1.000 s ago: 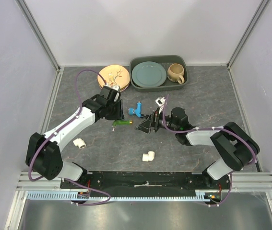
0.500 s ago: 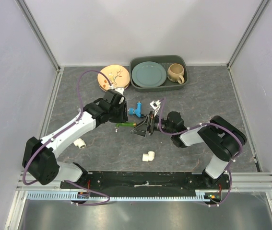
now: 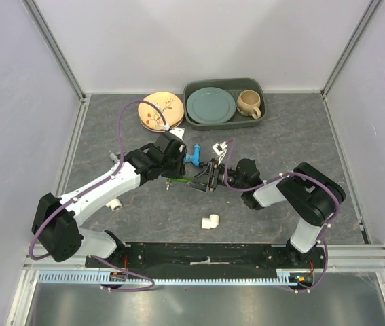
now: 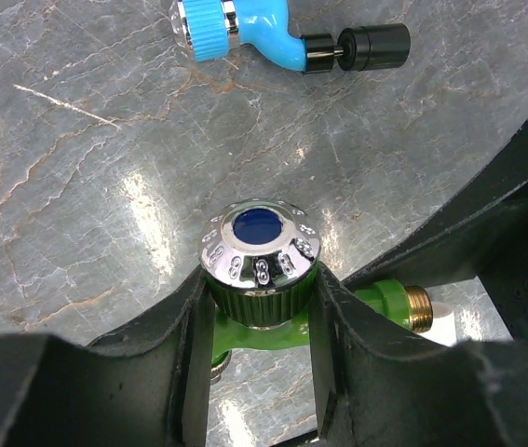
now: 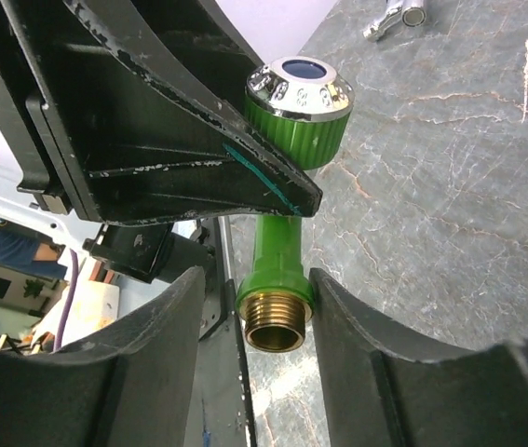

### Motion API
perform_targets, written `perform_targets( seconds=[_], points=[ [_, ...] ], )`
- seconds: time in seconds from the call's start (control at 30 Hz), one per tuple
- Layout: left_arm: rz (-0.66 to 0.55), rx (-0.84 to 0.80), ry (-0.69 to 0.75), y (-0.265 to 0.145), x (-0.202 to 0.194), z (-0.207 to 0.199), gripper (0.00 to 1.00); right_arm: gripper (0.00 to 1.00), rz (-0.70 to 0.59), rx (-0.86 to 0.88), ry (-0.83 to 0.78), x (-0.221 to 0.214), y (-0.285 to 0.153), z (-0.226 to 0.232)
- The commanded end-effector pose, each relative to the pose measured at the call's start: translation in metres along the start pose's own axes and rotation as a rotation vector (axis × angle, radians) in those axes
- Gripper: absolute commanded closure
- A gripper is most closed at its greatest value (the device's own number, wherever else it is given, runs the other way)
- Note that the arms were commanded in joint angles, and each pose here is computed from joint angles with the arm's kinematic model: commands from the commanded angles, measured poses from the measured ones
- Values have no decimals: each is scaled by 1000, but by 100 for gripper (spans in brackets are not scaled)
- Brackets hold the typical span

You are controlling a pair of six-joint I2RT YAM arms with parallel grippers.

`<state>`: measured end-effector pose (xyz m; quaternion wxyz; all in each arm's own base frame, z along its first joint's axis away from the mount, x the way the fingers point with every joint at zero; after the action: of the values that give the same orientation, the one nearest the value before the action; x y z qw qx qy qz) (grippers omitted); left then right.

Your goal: Install the water faucets

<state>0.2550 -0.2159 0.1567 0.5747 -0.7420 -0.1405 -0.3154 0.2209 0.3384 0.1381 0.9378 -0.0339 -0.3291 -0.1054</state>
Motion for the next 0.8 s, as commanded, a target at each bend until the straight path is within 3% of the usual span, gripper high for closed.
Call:
perform_targets(
  seconds=[0.0, 0.1, 0.2, 0.33, 0.53, 0.57, 0.73, 0.77],
  points=[
    [-82, 23, -7, -6, 16, 1, 92, 46, -27, 71, -49, 11, 6, 14],
    [-87, 28, -3, -7, 17, 1, 92, 53, -22, 81, -50, 10, 7, 16],
    [-97, 31, -4, -9, 19, 2, 91, 70, -17, 93, -49, 9, 7, 19],
    [-121, 23, 2, -15, 23, 2, 84, 100, -19, 101, -58, 10, 5, 23],
    [-190, -63, -11, -31, 36, -3, 56, 100, -30, 110, -70, 16, 0, 28],
    [-206, -83, -22, -35, 39, -2, 46, 100, -32, 108, -65, 17, -2, 28],
    [-380, -359, -92, -71, 68, 0, 30, 100, -80, 105, -93, 37, -21, 33],
    [-438, -403, -96, -87, 74, 1, 19, 100, -95, 96, -95, 43, -26, 30]
  ],
)
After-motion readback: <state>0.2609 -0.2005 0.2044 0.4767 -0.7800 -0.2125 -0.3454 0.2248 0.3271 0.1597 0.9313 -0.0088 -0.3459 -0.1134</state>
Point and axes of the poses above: each gripper's point midway between its finger pads, its own y axis out along the fingers, its own z axis along the line the jaws close on, x = y × z, the point moved 2 cm from there along -y, back along the fingers, and after that the axes turned 2 degrees about y, right-handed, at the moved point
